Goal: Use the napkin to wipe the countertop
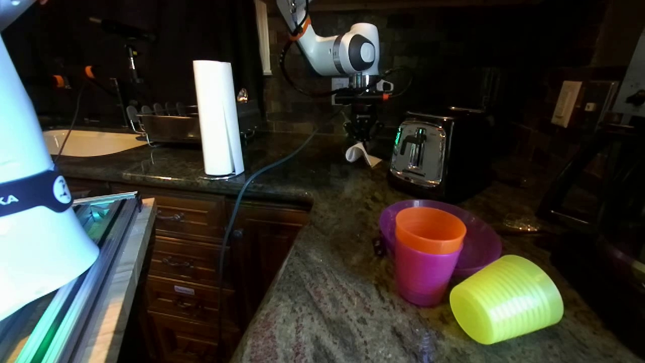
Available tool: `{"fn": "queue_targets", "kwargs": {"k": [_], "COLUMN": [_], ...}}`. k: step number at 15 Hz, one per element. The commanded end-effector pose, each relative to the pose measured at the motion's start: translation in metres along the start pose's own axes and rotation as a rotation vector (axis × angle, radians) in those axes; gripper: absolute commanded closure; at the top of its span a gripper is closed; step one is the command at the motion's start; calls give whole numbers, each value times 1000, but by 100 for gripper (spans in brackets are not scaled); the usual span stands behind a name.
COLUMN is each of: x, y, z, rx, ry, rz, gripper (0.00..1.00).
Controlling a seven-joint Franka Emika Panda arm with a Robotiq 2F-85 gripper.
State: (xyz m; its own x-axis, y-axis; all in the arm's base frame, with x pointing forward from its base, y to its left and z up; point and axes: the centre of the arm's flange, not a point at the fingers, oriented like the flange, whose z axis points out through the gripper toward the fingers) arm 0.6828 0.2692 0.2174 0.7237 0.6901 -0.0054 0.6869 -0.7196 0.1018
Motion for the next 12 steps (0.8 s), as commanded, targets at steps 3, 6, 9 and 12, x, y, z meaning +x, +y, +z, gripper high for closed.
{"fn": "queue_targets", "kwargs": {"k": [3, 6, 9, 12], "x": [-64, -71, -79, -85], "y": [-21, -24, -23, -19], "z": [-22, -15, -10, 8], "rx": [-184, -311, -436, -528], "ry": [-147, -158, -135, -130], "rz": [145, 162, 206, 206], "gripper": [99, 99, 99, 99]}}
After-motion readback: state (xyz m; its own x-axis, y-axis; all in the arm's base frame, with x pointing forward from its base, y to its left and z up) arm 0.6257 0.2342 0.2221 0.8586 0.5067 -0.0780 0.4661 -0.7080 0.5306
